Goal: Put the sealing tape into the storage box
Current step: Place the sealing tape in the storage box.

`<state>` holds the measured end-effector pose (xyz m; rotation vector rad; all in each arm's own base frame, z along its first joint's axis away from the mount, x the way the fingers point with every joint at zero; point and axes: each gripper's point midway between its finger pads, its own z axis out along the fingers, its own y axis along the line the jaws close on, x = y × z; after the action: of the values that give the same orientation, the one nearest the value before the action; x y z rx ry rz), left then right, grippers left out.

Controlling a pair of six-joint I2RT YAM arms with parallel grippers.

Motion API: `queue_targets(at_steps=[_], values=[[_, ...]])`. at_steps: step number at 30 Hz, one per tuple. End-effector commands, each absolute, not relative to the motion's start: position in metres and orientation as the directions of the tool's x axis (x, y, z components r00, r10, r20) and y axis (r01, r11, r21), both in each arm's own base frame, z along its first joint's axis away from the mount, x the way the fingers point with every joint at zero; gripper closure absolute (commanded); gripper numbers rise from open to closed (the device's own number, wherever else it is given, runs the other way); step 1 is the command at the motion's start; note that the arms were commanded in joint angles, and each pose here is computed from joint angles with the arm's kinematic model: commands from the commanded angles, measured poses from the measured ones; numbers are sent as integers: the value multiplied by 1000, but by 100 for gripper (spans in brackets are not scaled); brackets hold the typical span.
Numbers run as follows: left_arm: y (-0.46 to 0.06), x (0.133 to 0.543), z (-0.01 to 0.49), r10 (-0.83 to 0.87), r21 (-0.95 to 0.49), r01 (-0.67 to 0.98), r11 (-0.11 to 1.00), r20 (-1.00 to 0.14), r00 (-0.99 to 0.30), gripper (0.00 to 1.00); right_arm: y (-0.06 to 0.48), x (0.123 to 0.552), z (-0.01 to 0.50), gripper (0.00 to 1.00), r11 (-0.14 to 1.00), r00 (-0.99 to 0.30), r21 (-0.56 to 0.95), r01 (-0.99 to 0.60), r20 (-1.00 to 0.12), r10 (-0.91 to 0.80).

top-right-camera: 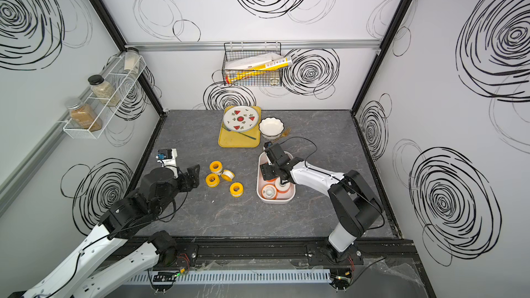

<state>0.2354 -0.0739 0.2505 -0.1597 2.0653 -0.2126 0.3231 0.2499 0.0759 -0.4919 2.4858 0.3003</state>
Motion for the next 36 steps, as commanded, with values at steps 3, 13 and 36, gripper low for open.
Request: queue_targets(at_steps=[3,13,36], values=[[-76,239,252,-214,-231,-20,973,-859,-464,15,257,332,83,29,903,-750,105,-417,-601,-277],[-77,239,252,-212,-231,-17,973,-859,-467,15,259,330,88,14,898,-751,118,-423,-601,-275],[-77,239,253,-211,-230,-16,973,-859,-466,15,246,287,116,87,842,-693,213,-496,-682,-236]])
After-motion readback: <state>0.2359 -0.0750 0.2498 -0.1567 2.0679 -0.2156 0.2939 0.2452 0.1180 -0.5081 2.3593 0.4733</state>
